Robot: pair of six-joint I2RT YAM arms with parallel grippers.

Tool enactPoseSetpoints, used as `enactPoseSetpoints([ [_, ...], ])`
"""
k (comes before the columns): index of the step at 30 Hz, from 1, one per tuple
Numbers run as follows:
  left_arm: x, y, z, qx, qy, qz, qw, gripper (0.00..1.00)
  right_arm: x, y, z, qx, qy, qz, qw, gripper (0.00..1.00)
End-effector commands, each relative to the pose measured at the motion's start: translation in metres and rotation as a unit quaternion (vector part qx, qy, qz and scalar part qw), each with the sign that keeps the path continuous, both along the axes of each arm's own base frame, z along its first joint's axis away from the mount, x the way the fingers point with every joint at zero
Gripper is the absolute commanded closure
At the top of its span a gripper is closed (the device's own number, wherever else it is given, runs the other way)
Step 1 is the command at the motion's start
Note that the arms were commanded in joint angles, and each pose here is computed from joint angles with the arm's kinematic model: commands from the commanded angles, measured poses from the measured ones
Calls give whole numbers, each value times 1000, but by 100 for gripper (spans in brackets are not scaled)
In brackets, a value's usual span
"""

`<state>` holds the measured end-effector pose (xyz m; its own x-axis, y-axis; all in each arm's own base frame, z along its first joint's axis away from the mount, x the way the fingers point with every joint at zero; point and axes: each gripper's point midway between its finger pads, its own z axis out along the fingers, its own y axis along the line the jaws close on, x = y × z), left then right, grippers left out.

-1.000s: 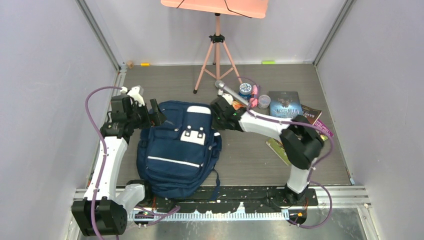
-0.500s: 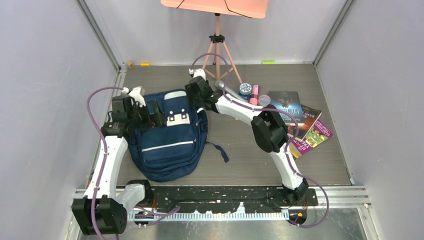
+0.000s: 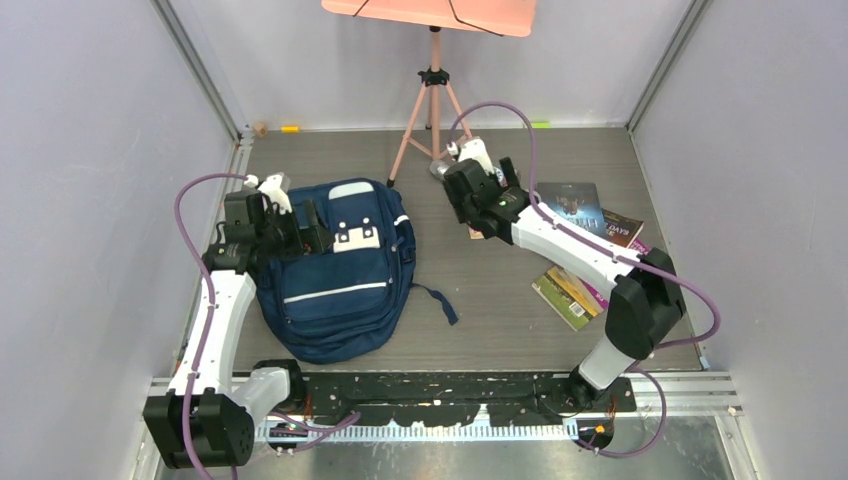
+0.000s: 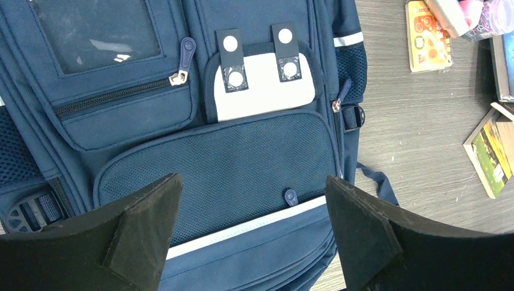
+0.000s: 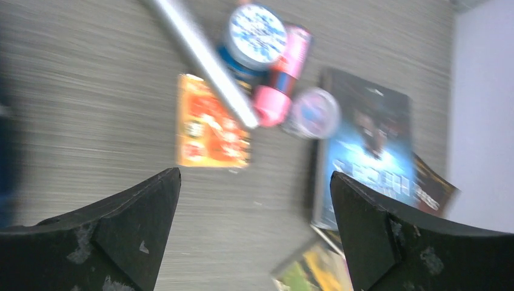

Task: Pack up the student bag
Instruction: Move the student bag to the center of the board, then pick up the book from the center of the board.

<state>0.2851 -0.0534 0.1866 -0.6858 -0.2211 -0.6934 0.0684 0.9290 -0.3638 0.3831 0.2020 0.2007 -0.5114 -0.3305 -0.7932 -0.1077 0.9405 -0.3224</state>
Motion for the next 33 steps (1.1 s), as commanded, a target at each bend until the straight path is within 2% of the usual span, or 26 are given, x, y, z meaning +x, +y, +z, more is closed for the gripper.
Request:
enactPoseSetpoints([
  [1, 2, -1, 5, 2, -12, -11, 1000, 9, -18, -91, -44, -167, 84, -81, 979, 0],
  [8, 0, 2, 6, 13, -12, -9, 1000, 9, -23, -138, -97, -241, 174, -137, 945, 1],
  [13, -1, 3, 4, 21, -10, -9, 1000, 9, -14, -152, -108, -268, 181, -158, 933, 2],
  [21, 0, 2, 3, 25, -7, -12, 1000, 9, -10, -174, -130, -324, 195, -176, 909, 12],
  [28, 0, 0, 2, 25, -5, -15, 1000, 9, -7, -187, -143, -369, 200, -196, 887, 33],
  [30, -1, 0, 2, 24, -5, -15, 1000, 9, -6, -187, -145, -372, 198, -198, 885, 43],
  [32, -1, 0, 2, 25, -5, -15, 1000, 9, -5, -187, -145, -372, 197, -199, 885, 58],
  [33, -1, 0, 2, 24, -5, -16, 1000, 9, -5, -187, -144, -373, 196, -199, 885, 61],
])
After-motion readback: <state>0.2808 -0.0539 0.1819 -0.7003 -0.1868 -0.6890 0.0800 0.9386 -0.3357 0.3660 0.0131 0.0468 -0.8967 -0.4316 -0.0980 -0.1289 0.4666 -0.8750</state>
